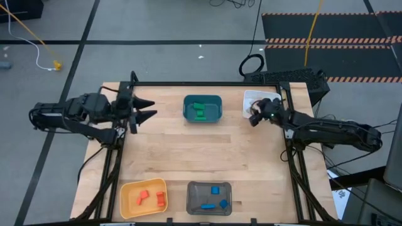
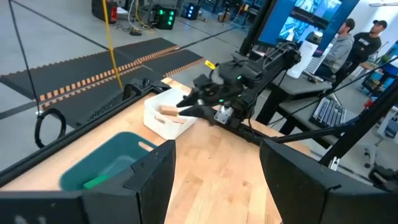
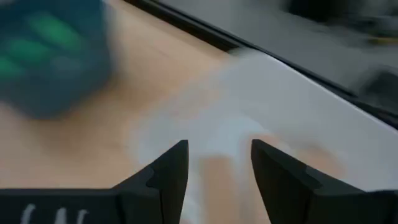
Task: Sort & place blocks by color
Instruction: Return to Home Position
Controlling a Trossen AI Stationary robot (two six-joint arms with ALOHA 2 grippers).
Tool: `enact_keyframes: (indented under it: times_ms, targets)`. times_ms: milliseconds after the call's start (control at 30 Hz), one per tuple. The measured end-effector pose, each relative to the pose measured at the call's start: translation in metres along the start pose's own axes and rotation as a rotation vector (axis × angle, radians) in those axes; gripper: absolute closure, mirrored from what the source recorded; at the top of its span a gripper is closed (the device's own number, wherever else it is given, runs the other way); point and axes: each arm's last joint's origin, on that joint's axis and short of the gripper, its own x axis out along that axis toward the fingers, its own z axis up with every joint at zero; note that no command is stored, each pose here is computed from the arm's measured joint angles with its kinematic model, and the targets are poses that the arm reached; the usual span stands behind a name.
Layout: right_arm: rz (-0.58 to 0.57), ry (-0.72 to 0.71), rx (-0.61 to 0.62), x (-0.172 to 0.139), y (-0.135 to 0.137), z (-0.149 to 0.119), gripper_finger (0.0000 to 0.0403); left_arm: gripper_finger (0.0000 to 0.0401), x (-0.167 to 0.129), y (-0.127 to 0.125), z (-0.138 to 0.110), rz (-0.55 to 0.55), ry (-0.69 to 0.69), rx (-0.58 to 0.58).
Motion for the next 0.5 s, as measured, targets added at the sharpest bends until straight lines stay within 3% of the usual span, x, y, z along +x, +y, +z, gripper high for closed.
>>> enact_keyframes:
  times_ms: [200, 333, 500]
  targets:
    - [0.322, -0.174, 0.112, -0.019, 0.005, 0.021, 0.0241, 0.0167, -0.023, 0.010, -0.001, 0.009, 0.002, 0.002]
    - [0.425, -0.253, 0.138, -0.031, 0.004, 0.027, 0.0242, 0.0167, -0.039, 0.019, -0.006, 0.031, 0.042, 0.020]
    - [0.488, -0.295, 0.124, -0.042, 0.008, 0.028, 0.0243, 0.0166, -0.042, 0.030, -0.020, 0.159, 0.068, 0.005]
